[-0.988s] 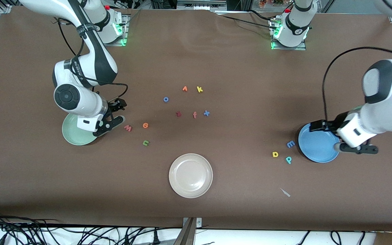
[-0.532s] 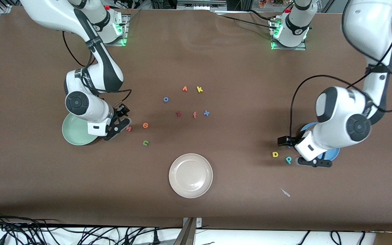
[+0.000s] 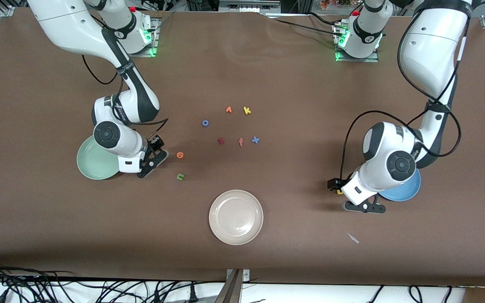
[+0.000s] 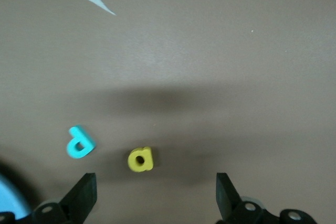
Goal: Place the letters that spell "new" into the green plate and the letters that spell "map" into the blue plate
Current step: 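Grasp the pink w with the right gripper while the left gripper reaches the yellow a, then drop the pink w onto the green plate while the left gripper lowers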
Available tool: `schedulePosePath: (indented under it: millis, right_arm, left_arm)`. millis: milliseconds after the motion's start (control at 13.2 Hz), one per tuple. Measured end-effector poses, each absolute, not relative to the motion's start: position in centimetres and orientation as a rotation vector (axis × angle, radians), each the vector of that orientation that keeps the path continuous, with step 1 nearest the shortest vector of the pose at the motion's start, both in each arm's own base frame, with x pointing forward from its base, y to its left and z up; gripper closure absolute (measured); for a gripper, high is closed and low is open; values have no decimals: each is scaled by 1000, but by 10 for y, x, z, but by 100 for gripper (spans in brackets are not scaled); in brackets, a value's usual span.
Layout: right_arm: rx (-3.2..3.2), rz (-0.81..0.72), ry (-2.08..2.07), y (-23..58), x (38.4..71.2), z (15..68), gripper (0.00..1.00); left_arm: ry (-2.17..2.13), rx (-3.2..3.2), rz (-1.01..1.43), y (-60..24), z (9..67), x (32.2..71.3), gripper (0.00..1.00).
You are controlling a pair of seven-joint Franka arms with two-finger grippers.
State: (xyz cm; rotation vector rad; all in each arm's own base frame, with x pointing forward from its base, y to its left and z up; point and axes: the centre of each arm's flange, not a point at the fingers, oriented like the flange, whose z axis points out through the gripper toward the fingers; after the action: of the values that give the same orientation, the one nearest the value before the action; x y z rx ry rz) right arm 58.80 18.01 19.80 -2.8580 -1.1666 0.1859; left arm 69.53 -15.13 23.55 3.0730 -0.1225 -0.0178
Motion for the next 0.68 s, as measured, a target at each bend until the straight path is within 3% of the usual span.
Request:
schedulePosePath:
  millis: [228, 380, 456, 608, 684]
  right_arm:
    - [-2856, 157, -1182, 184, 584, 183, 34]
    - [-2851, 150, -1200, 188, 581, 178, 40]
    - [-2848, 145, -1214, 191, 580, 178, 51]
    - [-2845, 137, -1228, 195, 580, 179, 74]
    - [-2845, 137, -1230, 196, 580, 179, 74]
  left_arm:
    - [-134, 3082, -1, -152, 215, 696, 0]
    - [-148, 3099, -5, -149, 208, 696, 3]
    - [-147, 3102, -11, -147, 205, 696, 3]
    - [-143, 3105, -29, -145, 197, 695, 17]
    - [-143, 3105, -37, -145, 193, 694, 17]
